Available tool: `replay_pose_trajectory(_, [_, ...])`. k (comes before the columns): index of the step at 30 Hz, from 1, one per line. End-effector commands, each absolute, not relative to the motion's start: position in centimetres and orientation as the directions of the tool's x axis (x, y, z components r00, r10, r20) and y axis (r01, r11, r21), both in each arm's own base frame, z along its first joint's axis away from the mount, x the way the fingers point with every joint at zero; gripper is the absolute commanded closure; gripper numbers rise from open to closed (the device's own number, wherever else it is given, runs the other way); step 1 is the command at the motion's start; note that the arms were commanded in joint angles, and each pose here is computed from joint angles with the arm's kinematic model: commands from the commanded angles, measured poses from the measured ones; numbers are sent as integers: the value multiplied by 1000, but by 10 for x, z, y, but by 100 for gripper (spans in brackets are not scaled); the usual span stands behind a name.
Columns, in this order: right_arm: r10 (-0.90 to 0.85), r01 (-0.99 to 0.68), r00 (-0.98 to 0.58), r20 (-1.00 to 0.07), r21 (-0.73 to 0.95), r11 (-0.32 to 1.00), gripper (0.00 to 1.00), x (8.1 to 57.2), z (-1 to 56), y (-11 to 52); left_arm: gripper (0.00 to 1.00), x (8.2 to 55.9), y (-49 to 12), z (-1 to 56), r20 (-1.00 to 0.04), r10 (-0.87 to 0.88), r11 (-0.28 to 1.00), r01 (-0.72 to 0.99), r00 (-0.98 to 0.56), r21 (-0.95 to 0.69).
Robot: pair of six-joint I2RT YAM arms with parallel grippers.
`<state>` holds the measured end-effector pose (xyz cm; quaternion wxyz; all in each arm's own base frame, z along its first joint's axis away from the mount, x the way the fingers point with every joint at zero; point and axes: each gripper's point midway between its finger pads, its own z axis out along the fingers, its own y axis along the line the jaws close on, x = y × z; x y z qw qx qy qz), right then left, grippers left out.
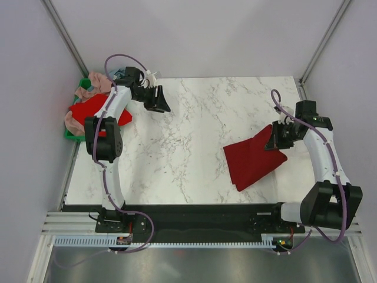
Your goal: Fold and stack the t-shirts
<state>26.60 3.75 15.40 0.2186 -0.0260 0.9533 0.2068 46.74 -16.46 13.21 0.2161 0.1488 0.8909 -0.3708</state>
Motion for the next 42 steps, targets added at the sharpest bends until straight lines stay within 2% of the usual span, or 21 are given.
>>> replay_pose_trajectory(1, [-68,-220,-871,-486,263,939,100,262,175,21,43,473,-170,167,-558,86,646,473,-826,-600])
replay_pose_trajectory(7, [-225,-318,-843,-489,117,941,100,238,200,4,42,475,-169,155,-538,88,657,455,-838,-601])
replay_pose_trajectory(13, [-247,-301,-866,-435,58,952,100,207,191,-10,41,481,-170,154,-542,81,650,456,-837,-607])
replay_pose_trajectory(21, [-219,-256,-883,-414,34,966,100,191,181,-19,39,482,-174,147,-509,55,641,421,-859,-641])
replay_pose_trajectory(24, [-203,-234,-883,-424,20,972,100,187,181,-24,38,484,-175,148,-510,46,638,418,-859,-647])
replay_pose_trajectory(30, [-167,-191,-845,-508,-4,981,100,194,201,-34,37,484,-180,150,-511,44,629,421,-859,-653])
replay_pose_trajectory(42, [-81,-86,-853,-515,-13,996,100,187,199,-57,36,483,-184,150,-509,43,622,421,-860,-660])
